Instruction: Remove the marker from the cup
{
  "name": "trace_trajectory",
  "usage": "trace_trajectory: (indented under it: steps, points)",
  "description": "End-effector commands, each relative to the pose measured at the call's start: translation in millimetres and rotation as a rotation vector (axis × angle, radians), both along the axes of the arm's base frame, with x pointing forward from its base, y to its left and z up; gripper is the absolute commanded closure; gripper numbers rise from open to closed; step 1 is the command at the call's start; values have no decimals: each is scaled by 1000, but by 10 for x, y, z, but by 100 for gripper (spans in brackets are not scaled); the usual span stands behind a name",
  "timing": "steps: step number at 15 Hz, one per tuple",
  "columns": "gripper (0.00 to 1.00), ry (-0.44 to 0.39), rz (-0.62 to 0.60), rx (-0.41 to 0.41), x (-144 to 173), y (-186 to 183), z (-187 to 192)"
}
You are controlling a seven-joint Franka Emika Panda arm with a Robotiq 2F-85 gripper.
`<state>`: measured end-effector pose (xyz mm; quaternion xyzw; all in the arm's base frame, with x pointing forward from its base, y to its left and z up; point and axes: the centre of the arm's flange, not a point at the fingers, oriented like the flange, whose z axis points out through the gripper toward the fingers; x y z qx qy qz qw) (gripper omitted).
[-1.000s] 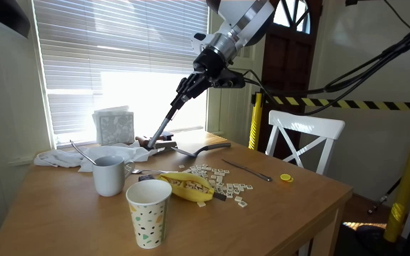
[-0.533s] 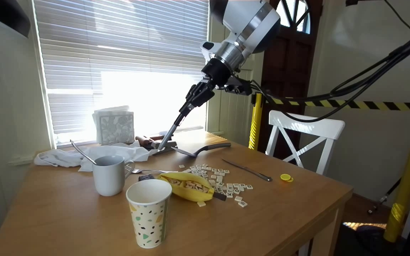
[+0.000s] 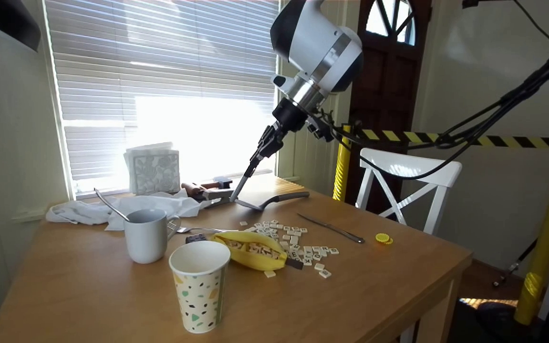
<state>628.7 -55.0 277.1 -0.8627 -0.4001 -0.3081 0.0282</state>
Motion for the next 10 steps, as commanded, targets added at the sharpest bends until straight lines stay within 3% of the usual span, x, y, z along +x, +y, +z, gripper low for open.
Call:
trace_trajectory:
  steps: [1, 10]
  points:
    - [95, -90, -81, 43, 289, -92, -224]
    - [95, -112, -218, 168, 486, -514, -942]
